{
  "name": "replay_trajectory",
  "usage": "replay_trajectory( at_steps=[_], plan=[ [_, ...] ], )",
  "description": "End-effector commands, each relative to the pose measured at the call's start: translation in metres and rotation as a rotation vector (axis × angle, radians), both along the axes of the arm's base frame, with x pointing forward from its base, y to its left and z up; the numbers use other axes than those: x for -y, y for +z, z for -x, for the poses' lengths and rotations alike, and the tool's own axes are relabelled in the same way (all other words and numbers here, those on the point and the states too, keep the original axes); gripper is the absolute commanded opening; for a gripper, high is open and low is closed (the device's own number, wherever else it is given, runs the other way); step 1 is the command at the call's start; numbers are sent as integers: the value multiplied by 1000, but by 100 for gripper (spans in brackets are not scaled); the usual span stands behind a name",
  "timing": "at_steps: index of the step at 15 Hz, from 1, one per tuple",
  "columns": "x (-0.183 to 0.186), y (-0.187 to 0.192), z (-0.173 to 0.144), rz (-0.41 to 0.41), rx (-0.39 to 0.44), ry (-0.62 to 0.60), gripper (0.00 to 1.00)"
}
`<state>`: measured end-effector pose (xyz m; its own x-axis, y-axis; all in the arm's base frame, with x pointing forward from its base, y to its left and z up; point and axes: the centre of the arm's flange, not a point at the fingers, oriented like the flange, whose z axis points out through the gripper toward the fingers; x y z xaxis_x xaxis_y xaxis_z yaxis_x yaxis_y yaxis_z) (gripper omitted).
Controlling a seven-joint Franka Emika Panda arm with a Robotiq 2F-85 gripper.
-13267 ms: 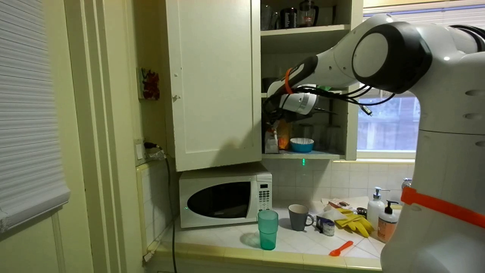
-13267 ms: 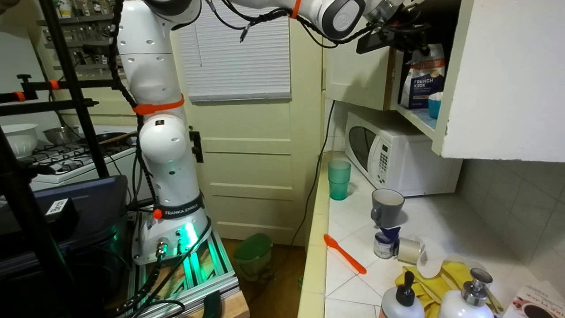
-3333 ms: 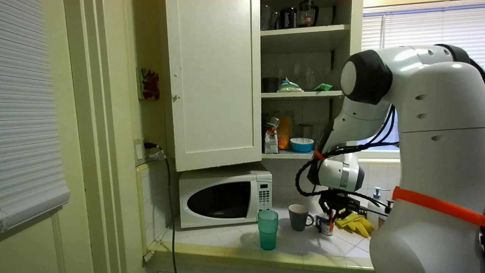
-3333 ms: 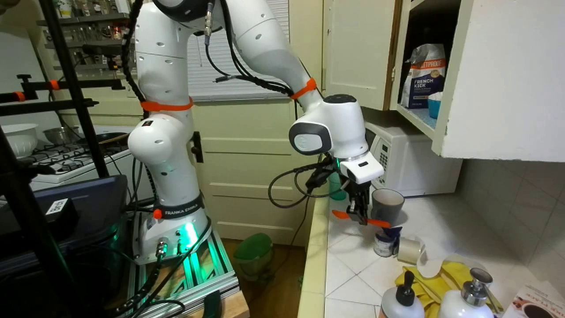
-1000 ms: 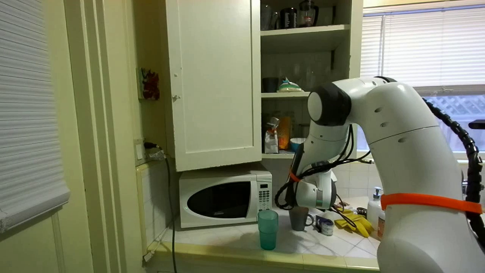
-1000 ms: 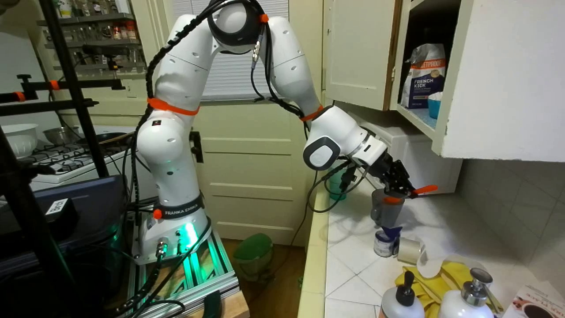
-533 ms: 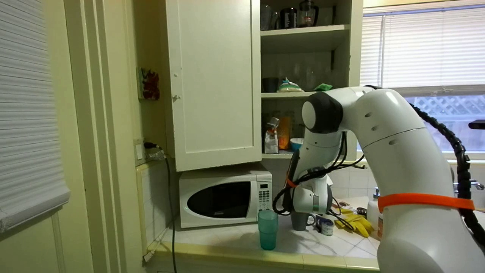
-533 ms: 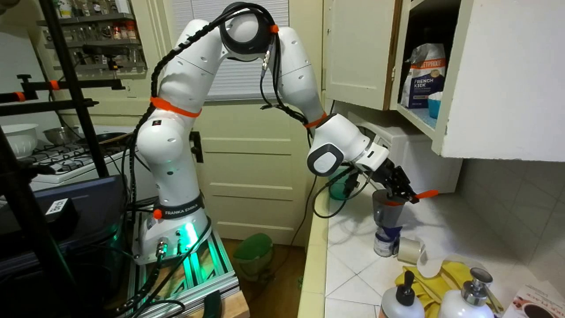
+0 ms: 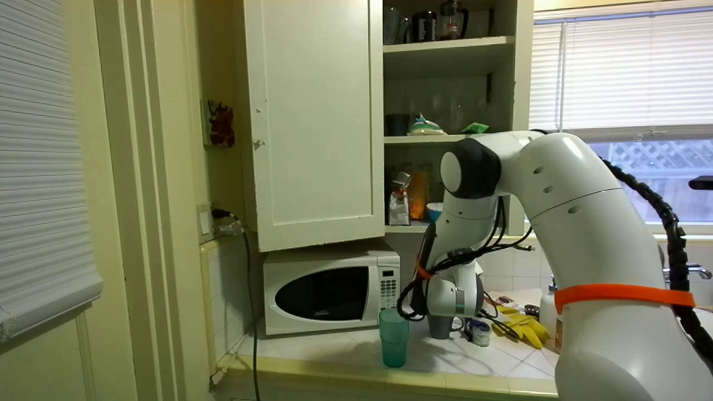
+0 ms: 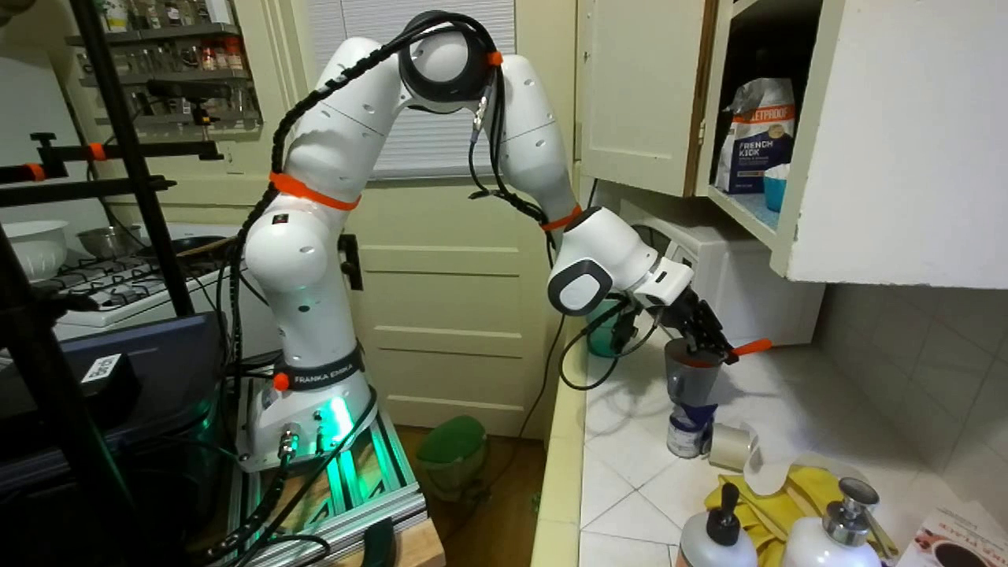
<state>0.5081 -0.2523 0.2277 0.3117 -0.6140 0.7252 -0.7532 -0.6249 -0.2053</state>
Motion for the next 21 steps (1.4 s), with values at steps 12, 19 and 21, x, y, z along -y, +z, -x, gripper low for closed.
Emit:
replay_trajectory(
  at_steps=[12, 19, 21],
  plan=[
    [-5, 1, -6, 18, -22, -16, 3],
    [-13, 8, -9, -91, -71, 22, 3],
    [-16, 10, -13, -117, -53, 14, 3]
  ],
)
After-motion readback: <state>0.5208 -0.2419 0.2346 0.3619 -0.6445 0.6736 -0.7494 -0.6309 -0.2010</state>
